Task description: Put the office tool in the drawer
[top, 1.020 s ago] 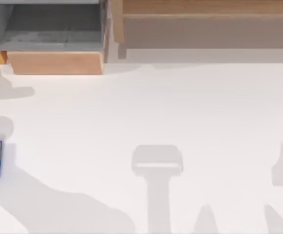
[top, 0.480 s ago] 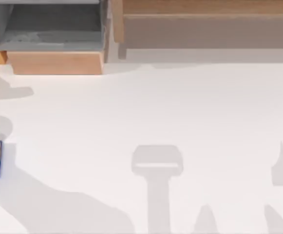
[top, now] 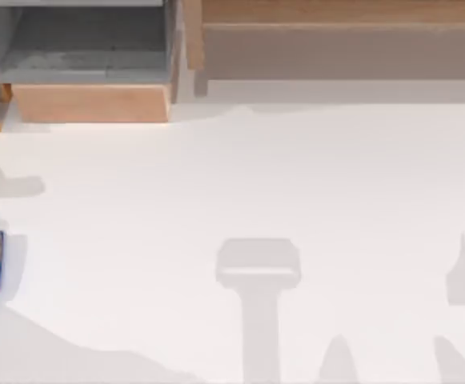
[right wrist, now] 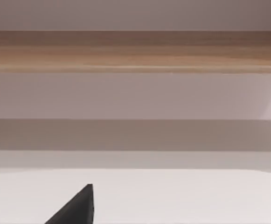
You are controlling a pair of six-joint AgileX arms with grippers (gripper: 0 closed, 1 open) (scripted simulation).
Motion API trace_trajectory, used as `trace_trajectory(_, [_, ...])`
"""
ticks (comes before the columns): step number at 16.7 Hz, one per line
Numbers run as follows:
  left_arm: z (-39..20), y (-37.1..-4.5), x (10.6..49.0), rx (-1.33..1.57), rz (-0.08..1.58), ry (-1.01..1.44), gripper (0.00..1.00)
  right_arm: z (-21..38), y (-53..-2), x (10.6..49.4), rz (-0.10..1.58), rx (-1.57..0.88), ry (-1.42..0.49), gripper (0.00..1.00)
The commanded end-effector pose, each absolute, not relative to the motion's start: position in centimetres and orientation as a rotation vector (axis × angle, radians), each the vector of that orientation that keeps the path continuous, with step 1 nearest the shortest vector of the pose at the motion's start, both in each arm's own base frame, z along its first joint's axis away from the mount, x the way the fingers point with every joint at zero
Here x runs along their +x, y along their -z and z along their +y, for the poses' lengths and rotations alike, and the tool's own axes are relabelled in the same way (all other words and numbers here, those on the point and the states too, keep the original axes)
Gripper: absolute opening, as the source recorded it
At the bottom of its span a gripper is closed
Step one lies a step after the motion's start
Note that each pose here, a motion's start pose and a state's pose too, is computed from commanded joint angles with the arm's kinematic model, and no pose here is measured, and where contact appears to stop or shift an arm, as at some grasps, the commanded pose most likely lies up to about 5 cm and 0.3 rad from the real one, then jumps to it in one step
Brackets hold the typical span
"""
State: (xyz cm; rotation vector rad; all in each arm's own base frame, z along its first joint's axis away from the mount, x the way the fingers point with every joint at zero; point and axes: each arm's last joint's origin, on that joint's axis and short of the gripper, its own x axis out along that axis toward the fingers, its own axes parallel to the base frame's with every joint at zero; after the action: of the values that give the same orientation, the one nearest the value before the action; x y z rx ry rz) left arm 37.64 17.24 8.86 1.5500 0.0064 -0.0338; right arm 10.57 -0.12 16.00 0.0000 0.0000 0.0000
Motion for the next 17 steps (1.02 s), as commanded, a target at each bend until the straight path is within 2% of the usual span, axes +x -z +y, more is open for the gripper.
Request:
trace_trajectory(7, [17.4,-8.9,36.5,1.559,0.002,0.027,0.00,-0.1,-16.0,10.6,0.000,0.000,0.000,1.00])
trace_trajectory(13, [17.3,-8.7,31.4,1.550,0.009,0.038,0.00,-0.1,-16.0,10.6,0.000,0.000,0.000,1.00])
trace_trajectory(17, [17.3,-8.8,30.6,1.555,0.004,0.033,0.00,-0.1,-16.0,10.6,0.000,0.000,0.000,1.00])
